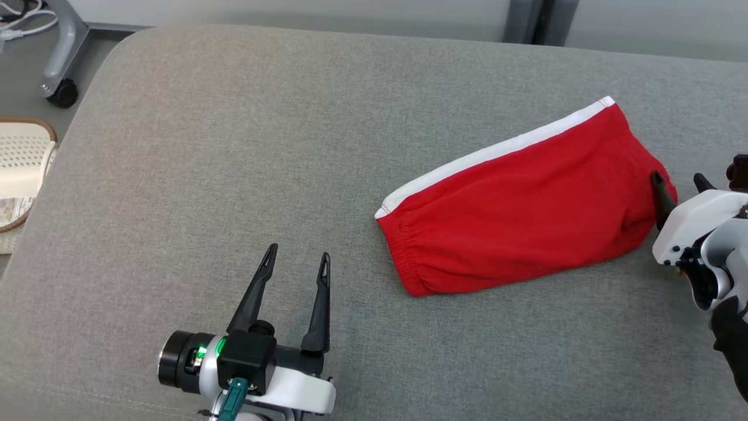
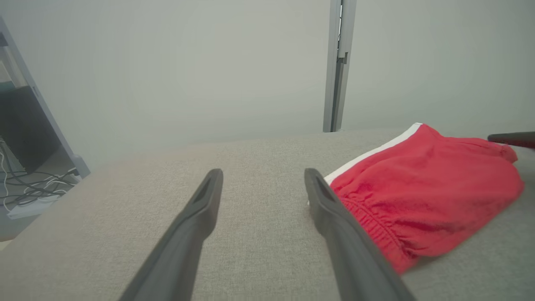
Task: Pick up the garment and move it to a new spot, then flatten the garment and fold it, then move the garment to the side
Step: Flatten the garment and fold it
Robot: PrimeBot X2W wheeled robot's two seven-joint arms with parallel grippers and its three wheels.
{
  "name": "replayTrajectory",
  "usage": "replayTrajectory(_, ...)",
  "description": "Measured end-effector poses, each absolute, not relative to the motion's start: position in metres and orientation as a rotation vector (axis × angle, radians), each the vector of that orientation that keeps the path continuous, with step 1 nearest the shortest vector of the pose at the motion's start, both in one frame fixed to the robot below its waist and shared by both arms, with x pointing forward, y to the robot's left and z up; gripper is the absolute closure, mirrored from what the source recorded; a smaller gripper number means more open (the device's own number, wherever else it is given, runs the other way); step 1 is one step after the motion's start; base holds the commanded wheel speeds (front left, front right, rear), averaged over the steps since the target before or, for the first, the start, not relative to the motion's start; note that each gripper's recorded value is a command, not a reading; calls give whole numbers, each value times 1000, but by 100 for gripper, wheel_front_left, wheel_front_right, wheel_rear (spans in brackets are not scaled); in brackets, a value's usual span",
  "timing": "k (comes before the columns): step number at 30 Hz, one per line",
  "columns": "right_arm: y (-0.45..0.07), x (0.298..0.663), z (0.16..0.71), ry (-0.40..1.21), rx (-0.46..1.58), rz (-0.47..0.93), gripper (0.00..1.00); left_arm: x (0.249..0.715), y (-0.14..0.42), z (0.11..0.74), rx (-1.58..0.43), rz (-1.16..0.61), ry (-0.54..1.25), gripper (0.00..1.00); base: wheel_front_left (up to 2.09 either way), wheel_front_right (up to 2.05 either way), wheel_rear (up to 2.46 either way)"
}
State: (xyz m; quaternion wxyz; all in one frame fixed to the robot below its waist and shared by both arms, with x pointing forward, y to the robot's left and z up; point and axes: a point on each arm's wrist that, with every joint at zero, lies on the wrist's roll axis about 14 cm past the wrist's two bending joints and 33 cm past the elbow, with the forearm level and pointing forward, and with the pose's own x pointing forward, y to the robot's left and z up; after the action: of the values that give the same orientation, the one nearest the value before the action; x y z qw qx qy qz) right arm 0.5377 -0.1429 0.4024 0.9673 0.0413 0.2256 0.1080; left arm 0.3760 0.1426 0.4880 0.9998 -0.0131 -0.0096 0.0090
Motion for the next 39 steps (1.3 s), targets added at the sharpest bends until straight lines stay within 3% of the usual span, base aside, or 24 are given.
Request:
replayTrajectory(6,-131,534,374,588,63,240,0,377,147,482,-19,32,0,0,0,0,0)
replayTrajectory(7,-131,534,373,595,58,243,7,377,148,481,-19,33,2,0,0,0,0)
replayTrajectory(10,-128,534,372,603,68,244,55,378,147,482,-17,28,-1,0,0,0,0)
replayTrajectory(12,-124,533,372,603,76,249,100,380,146,483,-16,24,-5,0,0,0,0)
replayTrajectory(22,-135,523,390,475,149,214,100,386,134,491,-19,-16,-33,0,0,0,0)
replayTrajectory(39,-208,460,412,339,295,23,100,391,85,504,-46,-165,-79,0,0,0,0)
